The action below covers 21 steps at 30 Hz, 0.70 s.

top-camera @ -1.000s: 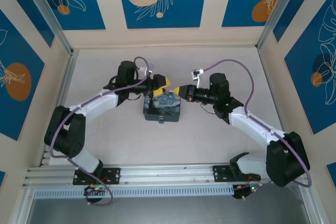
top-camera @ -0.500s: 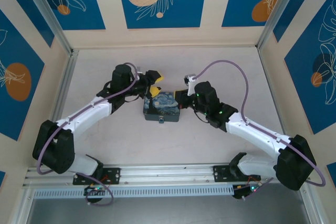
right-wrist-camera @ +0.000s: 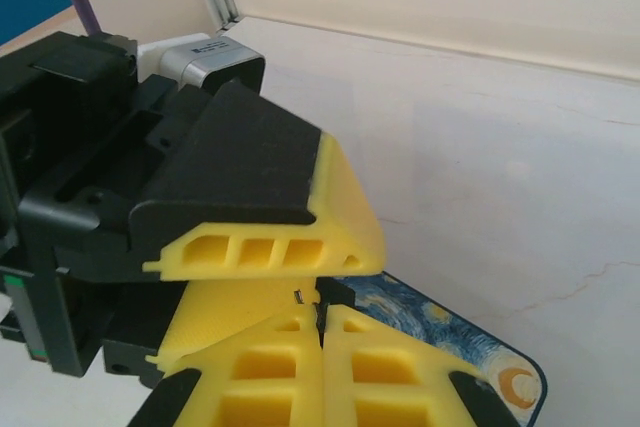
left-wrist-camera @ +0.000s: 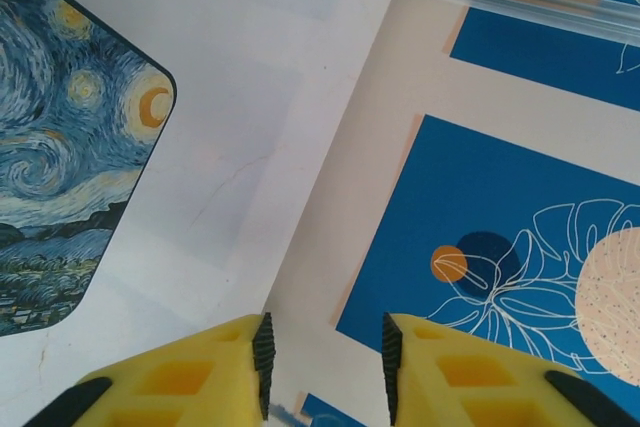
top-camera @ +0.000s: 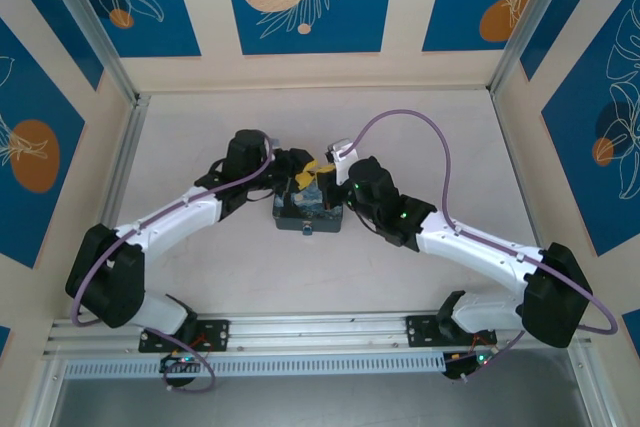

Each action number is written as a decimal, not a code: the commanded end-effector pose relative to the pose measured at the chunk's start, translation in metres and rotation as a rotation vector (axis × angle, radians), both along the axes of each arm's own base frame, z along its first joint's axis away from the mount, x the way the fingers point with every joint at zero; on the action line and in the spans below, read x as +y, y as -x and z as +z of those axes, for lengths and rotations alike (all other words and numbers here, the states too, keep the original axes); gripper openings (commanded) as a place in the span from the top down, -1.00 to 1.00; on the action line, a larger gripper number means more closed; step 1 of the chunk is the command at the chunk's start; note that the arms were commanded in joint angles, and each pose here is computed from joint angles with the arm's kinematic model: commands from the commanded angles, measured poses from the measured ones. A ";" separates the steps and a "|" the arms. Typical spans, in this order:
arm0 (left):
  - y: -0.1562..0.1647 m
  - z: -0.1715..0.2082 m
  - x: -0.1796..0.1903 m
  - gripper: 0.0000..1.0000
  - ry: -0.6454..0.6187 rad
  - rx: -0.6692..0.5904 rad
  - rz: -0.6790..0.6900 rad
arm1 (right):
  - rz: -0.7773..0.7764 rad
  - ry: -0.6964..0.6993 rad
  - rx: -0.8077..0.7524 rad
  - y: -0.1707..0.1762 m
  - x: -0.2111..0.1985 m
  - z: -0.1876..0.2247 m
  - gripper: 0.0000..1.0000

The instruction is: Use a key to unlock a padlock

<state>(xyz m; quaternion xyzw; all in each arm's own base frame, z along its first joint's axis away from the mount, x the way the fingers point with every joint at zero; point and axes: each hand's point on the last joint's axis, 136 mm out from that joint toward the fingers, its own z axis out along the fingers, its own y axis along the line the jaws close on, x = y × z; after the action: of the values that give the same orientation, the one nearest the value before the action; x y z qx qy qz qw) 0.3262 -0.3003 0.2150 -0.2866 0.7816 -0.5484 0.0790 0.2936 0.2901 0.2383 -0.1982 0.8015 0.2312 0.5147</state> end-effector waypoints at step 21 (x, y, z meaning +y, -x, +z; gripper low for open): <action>0.004 0.001 -0.009 0.68 -0.010 0.002 -0.018 | -0.021 0.010 -0.050 -0.008 0.003 0.015 1.00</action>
<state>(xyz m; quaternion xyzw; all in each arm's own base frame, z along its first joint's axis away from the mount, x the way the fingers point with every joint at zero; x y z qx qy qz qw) 0.3234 -0.3040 0.2129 -0.2839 0.7842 -0.5465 0.0756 0.2959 0.2904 0.2337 -0.2038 0.8058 0.2193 0.5109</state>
